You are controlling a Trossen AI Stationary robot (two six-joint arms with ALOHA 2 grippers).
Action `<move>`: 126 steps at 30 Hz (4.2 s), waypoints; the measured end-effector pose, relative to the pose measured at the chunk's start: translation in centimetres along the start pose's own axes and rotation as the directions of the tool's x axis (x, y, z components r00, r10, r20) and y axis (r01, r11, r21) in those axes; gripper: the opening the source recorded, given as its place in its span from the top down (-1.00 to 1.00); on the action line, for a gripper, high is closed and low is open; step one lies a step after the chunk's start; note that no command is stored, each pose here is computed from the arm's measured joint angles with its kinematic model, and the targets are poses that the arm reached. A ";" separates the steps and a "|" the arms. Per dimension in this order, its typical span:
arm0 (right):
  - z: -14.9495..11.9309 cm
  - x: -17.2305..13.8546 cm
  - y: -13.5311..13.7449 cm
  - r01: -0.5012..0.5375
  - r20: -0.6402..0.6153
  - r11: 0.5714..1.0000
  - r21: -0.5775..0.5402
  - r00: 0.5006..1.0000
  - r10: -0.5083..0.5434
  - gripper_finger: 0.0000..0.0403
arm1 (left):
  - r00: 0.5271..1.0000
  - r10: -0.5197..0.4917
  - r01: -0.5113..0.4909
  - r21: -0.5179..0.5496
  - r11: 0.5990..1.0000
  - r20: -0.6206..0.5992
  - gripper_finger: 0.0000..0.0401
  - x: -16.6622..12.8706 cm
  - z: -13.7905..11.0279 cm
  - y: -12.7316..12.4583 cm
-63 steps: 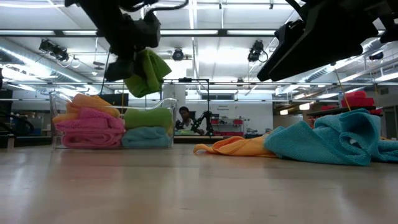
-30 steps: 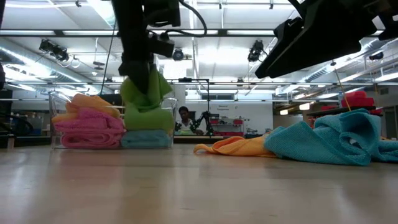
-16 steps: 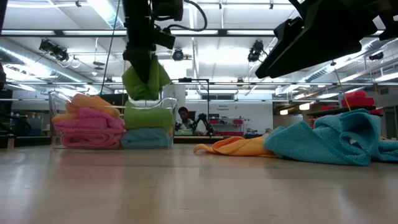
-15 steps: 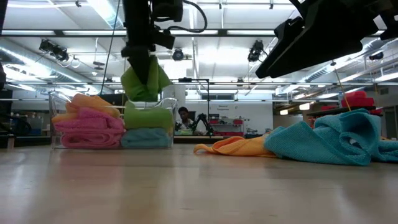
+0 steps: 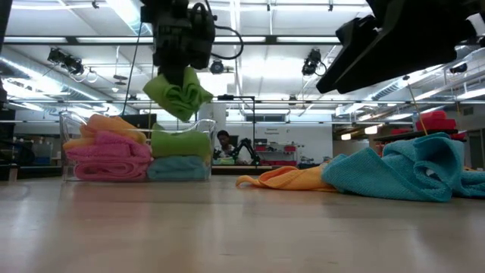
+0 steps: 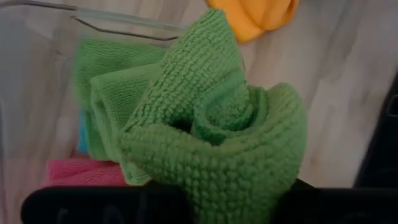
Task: Fold microfiber towels
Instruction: Put the green microfiber towel into the transparent bin
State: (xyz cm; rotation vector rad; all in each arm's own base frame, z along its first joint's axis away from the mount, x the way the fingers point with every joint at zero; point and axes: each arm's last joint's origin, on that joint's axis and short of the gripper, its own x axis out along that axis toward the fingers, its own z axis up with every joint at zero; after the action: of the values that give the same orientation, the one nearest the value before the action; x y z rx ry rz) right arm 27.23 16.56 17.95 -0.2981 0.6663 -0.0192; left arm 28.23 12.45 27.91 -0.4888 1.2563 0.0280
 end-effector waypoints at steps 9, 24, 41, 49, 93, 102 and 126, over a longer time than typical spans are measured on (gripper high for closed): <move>0.0 -0.1 0.2 -0.004 0.002 1.000 0.021 1.000 0.004 0.00 | 0.990 -0.037 0.032 -0.035 0.999 -0.134 0.69 3.5 0.7 -0.1; 0.0 -0.2 0.3 -0.028 0.004 1.000 0.013 1.000 0.027 0.00 | 0.952 -0.102 0.105 -0.006 0.994 -0.288 0.72 6.5 0.6 3.6; 0.2 -0.2 0.4 -0.030 0.019 0.999 0.017 0.999 0.029 0.00 | 0.978 -0.045 0.078 0.157 0.985 -0.203 0.58 7.5 1.8 3.2; 0.2 -0.2 0.4 -0.031 0.024 0.999 0.019 0.999 0.030 0.00 | 0.975 0.000 0.037 0.162 0.986 -0.221 0.12 8.6 2.1 3.0; 0.4 -0.2 0.4 -0.033 0.037 0.999 0.022 0.999 0.032 0.00 | 0.995 0.056 -0.048 0.101 0.994 -0.082 -0.69 4.7 3.4 3.0; 0.4 -0.2 0.4 -0.033 0.037 0.999 0.022 0.999 0.032 0.00 | 0.996 0.065 -0.059 0.095 0.994 -0.064 -0.70 3.9 3.2 4.5; 0.4 -0.2 0.4 -0.033 0.037 0.999 0.023 0.999 0.032 0.00 | 0.962 0.274 -0.272 0.158 0.949 0.013 -0.70 0.5 2.4 3.3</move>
State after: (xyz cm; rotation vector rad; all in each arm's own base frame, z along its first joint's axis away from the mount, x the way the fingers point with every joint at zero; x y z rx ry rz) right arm 27.29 17.04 18.21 -0.2642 0.6340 0.0092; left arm 29.62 16.16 26.90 -0.1745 1.3161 0.1587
